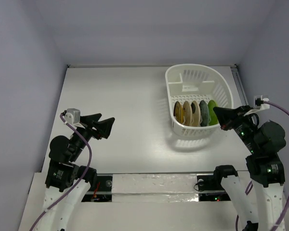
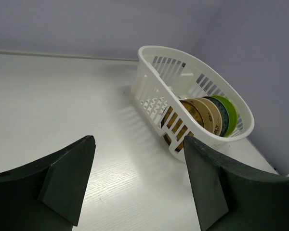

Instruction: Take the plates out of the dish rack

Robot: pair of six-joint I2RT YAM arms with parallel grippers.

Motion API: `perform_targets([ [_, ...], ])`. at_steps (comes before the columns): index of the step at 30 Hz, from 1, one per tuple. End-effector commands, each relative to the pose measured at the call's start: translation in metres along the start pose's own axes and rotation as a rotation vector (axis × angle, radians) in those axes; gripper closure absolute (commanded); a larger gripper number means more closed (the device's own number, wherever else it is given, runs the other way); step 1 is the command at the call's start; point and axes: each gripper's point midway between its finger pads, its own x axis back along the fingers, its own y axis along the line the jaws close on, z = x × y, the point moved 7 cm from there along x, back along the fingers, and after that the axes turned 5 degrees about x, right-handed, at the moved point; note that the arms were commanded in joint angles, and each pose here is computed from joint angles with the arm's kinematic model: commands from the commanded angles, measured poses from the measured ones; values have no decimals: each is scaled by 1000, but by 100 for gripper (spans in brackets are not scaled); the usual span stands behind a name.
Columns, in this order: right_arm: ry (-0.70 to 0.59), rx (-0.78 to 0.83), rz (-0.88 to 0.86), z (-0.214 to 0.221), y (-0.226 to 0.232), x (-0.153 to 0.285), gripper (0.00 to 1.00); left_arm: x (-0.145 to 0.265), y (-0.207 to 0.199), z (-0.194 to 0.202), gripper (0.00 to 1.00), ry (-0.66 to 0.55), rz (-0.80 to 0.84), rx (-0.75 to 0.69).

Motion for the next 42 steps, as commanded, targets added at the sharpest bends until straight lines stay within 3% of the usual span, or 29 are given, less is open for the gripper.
perform_targets([
  [1, -32, 1, -126, -18, 16, -7, 100, 1, -7, -12, 29, -36, 25, -29],
  [3, -13, -10, -135, -18, 14, -17, 99, 1, -7, -11, 31, -32, 26, -28],
  [6, 13, -23, -131, -17, 16, -28, 96, 0, -7, -10, 43, -32, 35, -28],
  [8, 65, -26, -160, -11, 27, -38, 95, -1, -5, -10, 58, -35, 17, -21],
  [9, 70, -27, -90, -10, 24, -44, 94, -1, -4, -10, 65, -36, 11, -20],
  [10, 87, -14, -77, -7, 28, -48, 91, -2, -3, -10, 85, -36, -1, -16],
  [12, 160, 19, -5, 3, 36, -65, 89, -3, 1, -9, 100, -32, -34, -5],
  [14, 229, 69, 60, 13, 42, -85, 89, -5, 6, -10, 100, -33, -79, 6],
  [16, 253, 126, 165, 23, 42, -93, 100, -5, 7, -9, 100, -35, -92, 10],
  [22, 368, 251, 343, 48, 34, -123, 100, -8, 14, -6, 100, -24, -144, 26],
  [24, 400, 276, 359, 58, 35, -130, 89, -9, 14, -6, 88, -22, -149, 33],
  [25, 424, 293, 355, 65, 39, -137, 70, -9, 15, -5, 79, -18, -153, 37],
  [28, 455, 325, 362, 75, 41, -146, 54, -12, 17, -2, 67, -2, -155, 47],
  [33, 501, 386, 459, 93, 33, -160, 53, -13, 18, -1, 55, 5, -169, 52],
  [42, 581, 462, 564, 132, 18, -171, 59, -8, 16, -5, 54, -23, -155, 44],
])
